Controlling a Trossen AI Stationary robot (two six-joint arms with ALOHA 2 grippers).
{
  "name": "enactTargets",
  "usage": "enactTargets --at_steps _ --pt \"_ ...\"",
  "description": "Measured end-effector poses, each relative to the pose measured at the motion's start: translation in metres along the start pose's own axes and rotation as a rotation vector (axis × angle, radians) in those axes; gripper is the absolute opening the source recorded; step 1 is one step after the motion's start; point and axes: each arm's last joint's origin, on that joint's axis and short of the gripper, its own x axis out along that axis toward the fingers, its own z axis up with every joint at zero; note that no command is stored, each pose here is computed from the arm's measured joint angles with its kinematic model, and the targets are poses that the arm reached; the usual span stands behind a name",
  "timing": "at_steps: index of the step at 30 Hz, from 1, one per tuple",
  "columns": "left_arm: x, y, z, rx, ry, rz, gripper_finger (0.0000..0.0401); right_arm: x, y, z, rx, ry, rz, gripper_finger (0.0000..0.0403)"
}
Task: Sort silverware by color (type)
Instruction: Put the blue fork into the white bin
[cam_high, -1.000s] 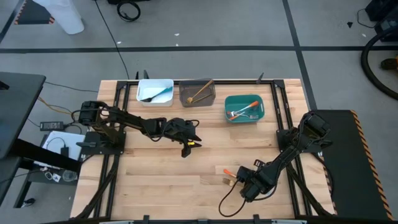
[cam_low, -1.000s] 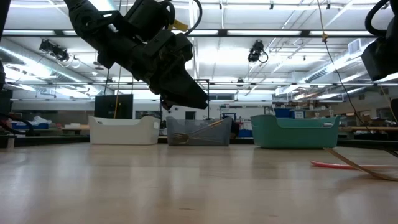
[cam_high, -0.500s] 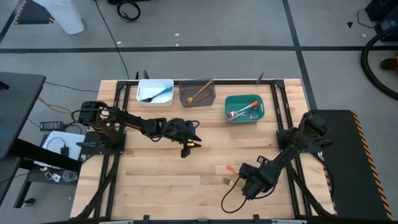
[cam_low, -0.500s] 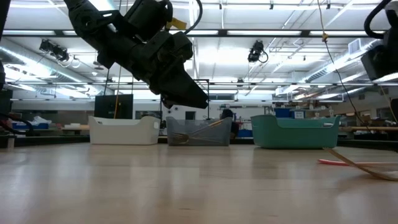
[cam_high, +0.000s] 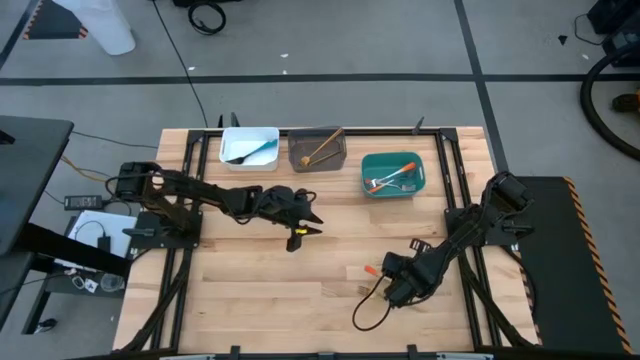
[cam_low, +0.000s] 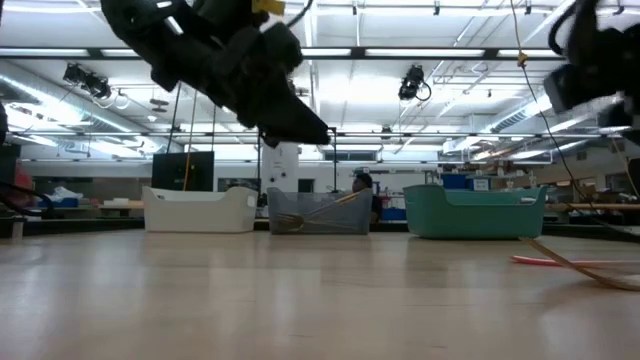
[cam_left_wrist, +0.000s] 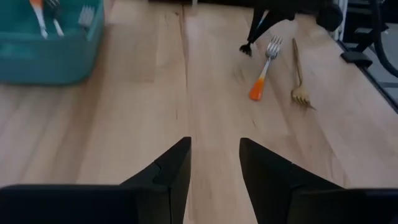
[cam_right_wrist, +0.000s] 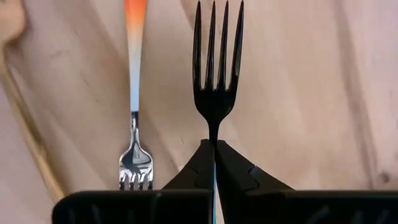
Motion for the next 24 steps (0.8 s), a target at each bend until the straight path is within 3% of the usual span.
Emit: enactTargets --at_steps 9,16,24 --pt "-0.022 0.005 0.016 0.025 -0.035 0.034 0.0144 -0.02 -0.022 0.02 -0.016 -0.17 -0.017 0.0011" --pt "-0.022 0.007 0.015 0.135 -0.023 0.041 0.0144 -0.02 -0.034 0.049 -0.014 -0.297 -0.061 0.0011" --pt "-0.024 0.014 0.005 0.171 0.081 0.06 0.0144 -0.016 -0.051 0.088 -0.031 -0.352 -0.007 0.0011"
